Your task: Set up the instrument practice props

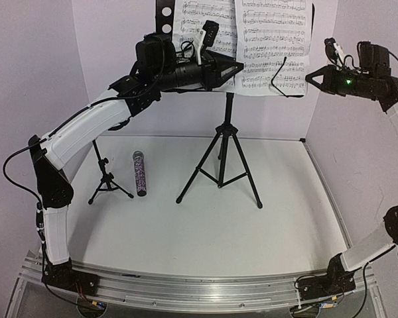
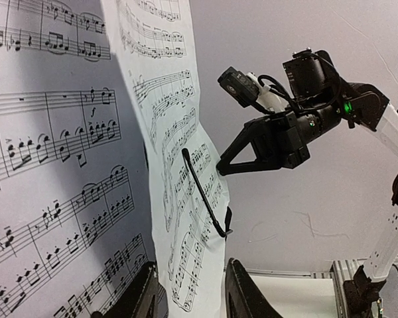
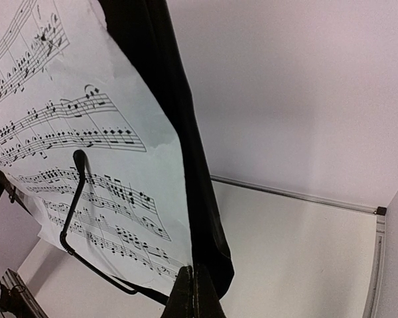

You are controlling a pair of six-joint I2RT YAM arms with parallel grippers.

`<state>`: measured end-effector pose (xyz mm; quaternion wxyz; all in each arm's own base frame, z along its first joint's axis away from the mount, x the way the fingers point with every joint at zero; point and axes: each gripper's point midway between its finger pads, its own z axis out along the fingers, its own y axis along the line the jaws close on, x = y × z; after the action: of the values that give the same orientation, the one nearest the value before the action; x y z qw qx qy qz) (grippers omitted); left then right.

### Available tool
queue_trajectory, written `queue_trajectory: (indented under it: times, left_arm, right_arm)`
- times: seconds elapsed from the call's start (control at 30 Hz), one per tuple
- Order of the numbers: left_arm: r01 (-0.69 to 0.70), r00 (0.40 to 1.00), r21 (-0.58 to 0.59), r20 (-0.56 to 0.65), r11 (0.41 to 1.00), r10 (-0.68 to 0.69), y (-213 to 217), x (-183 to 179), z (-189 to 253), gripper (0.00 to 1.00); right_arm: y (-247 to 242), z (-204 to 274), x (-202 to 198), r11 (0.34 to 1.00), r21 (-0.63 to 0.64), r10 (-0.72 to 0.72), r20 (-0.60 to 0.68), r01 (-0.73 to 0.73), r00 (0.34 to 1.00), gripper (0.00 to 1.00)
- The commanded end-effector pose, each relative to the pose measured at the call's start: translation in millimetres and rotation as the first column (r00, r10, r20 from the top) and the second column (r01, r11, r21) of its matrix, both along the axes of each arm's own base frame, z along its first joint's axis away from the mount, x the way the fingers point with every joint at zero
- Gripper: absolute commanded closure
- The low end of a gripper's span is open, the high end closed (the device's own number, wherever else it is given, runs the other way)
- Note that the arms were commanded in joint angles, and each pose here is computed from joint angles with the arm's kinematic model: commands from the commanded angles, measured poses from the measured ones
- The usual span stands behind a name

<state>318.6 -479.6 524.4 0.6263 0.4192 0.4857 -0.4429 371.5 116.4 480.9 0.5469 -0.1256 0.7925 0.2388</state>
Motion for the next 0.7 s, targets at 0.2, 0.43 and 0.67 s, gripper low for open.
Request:
queue_trajectory:
  times: [0.2,0.43,0.67]
  left_arm:
    - [-0.080,0.976,-0.058,0.200,0.995,0.090,58.6,-37.8,79.7,0.54]
    - [-0.154,0.947,-0.084,0.272,0.984,0.171,85.3,-48.4,113.5,0.44]
    - [-0.309,0.868,-0.175,0.351,0.935,0.352,133.0,-58.1,160.0,0.40]
  right_arm:
    - [0.1,6.9,-2.1,1.000,0.028,-0.002,0.033,0.001,0.999,1.00]
    - [-1.6,11.4,-4.8,1.000,0.026,-0.009,0.048,0.007,0.999,1.00]
    - [-2.1,13.7,-5.1,1.000,0.028,-0.013,0.054,0.012,0.998,1.00]
